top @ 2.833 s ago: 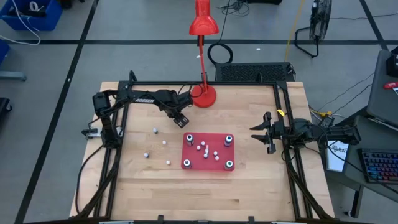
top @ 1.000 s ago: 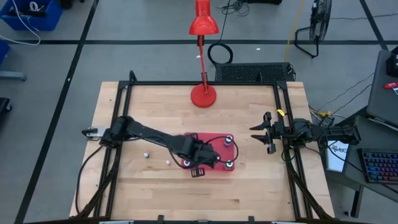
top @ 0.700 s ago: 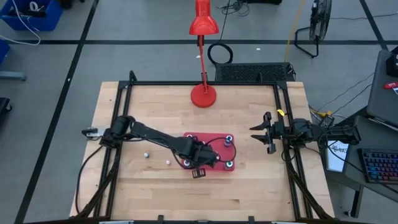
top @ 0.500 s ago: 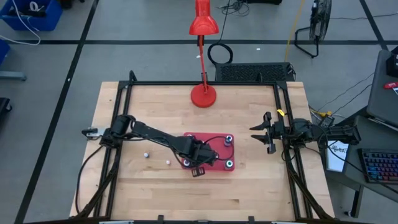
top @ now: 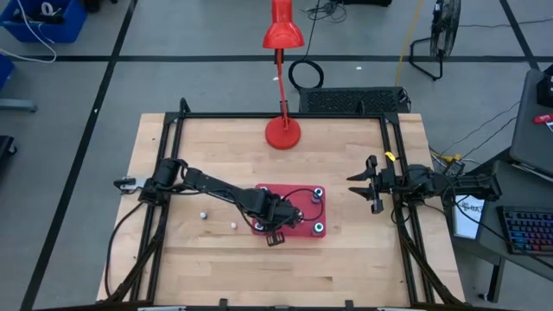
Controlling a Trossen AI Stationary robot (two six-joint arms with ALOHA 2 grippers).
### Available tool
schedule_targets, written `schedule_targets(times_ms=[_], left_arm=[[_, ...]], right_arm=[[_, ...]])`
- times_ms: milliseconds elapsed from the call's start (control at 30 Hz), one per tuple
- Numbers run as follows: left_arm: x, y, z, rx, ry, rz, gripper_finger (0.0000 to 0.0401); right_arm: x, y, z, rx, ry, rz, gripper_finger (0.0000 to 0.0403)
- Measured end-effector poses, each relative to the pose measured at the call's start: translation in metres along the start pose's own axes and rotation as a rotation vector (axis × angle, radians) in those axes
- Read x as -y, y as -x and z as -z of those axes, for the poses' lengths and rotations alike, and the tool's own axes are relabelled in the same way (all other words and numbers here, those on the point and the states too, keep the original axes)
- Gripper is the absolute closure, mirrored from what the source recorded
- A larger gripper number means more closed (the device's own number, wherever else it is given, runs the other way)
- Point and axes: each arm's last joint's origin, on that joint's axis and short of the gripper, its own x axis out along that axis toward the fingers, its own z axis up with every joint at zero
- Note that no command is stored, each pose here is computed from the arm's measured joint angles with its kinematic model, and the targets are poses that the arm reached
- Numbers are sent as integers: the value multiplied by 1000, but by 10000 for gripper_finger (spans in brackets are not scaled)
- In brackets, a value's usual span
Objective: Pick & Place food coloring
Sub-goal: Put the small blue food coloring bottle into the pink bin
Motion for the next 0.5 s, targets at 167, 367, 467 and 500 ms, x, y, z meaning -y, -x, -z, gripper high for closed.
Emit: schedule_targets(times_ms=[167,367,467,500], left_arm=[[-2,0,-1,-5,4,6,328],[-2,-1,-1,-7,7,4,327],[-3,-1,-1,-7,18,4,327],[-3,-1,-1,-8,23,3,327]], right_arm=[[0,0,0,0,0,0,273],[0,0,0,0,0,0,273],[0,0,0,0,0,0,273],[0,0,0,0,0,0,273]])
